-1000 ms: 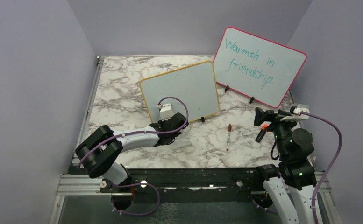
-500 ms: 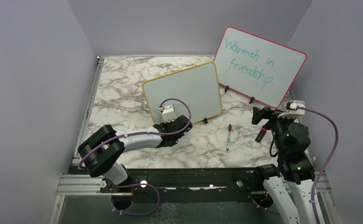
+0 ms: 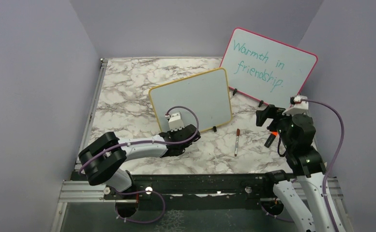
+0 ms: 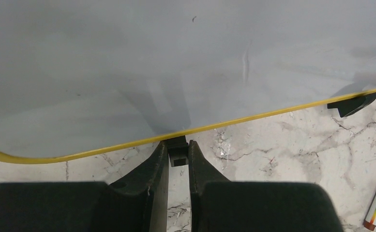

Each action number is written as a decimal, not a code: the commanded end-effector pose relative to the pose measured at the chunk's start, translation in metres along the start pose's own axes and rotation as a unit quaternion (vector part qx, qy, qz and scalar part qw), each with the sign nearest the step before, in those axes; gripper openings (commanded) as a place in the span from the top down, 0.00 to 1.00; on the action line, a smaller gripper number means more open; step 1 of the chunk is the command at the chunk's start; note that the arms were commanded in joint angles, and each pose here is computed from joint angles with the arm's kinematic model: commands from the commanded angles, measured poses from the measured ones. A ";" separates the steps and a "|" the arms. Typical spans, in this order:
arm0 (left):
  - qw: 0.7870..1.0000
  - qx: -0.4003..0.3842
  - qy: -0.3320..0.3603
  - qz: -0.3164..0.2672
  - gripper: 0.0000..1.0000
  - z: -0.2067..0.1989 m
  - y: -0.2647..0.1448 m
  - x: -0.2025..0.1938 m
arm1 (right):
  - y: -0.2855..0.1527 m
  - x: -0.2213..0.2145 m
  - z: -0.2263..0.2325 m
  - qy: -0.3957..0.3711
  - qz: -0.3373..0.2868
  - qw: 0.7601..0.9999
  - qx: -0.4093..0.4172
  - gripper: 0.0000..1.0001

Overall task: Write a sentence on the whiteboard
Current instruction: Move the whiteboard to the center of the board, then open the whiteboard marker at the center of the board.

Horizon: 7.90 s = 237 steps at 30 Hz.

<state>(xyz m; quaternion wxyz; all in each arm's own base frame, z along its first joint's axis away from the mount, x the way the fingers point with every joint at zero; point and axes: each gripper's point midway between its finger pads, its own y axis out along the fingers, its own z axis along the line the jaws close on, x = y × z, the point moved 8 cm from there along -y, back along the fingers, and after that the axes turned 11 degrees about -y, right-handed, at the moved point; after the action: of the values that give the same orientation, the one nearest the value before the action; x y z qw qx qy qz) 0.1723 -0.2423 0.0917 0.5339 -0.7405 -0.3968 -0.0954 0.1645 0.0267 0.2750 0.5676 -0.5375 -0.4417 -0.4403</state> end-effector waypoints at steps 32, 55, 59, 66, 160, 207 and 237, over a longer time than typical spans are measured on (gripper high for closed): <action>0.954 -0.207 0.193 -0.101 0.01 -0.032 -0.123 0.092 | 0.058 -0.117 0.062 0.038 0.415 0.909 0.022 0.33; 0.934 -0.272 0.198 -0.122 0.01 -0.047 -0.146 0.166 | 0.078 -0.172 0.075 -0.021 0.499 0.866 -0.022 0.71; 0.930 -0.281 0.209 -0.115 0.01 -0.046 -0.145 0.162 | 0.078 -0.178 0.074 -0.023 0.498 0.867 -0.023 0.78; 0.930 -0.289 0.209 -0.092 0.01 -0.052 -0.143 0.159 | 0.073 -0.173 0.069 -0.037 0.482 0.875 -0.026 0.98; 0.900 -0.374 -0.221 -0.001 1.00 -0.037 -0.124 0.153 | 0.018 -0.005 0.226 -0.065 -0.047 0.890 0.449 0.36; 0.808 -0.466 -0.355 0.069 1.00 -0.033 -0.139 0.142 | 0.025 -0.002 0.222 0.155 -0.061 0.794 0.585 0.63; 0.794 -0.454 -0.396 -0.083 1.00 -0.023 -0.146 0.180 | 0.005 -0.023 0.204 0.147 -0.052 0.787 0.597 0.99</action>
<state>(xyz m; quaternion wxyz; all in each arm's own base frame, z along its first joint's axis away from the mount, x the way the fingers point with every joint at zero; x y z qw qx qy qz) 0.1779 -0.1850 0.2852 -0.0346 -0.9032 -0.4275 0.0147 0.1750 0.2378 0.2596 0.8096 -0.0229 -0.5453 -0.2159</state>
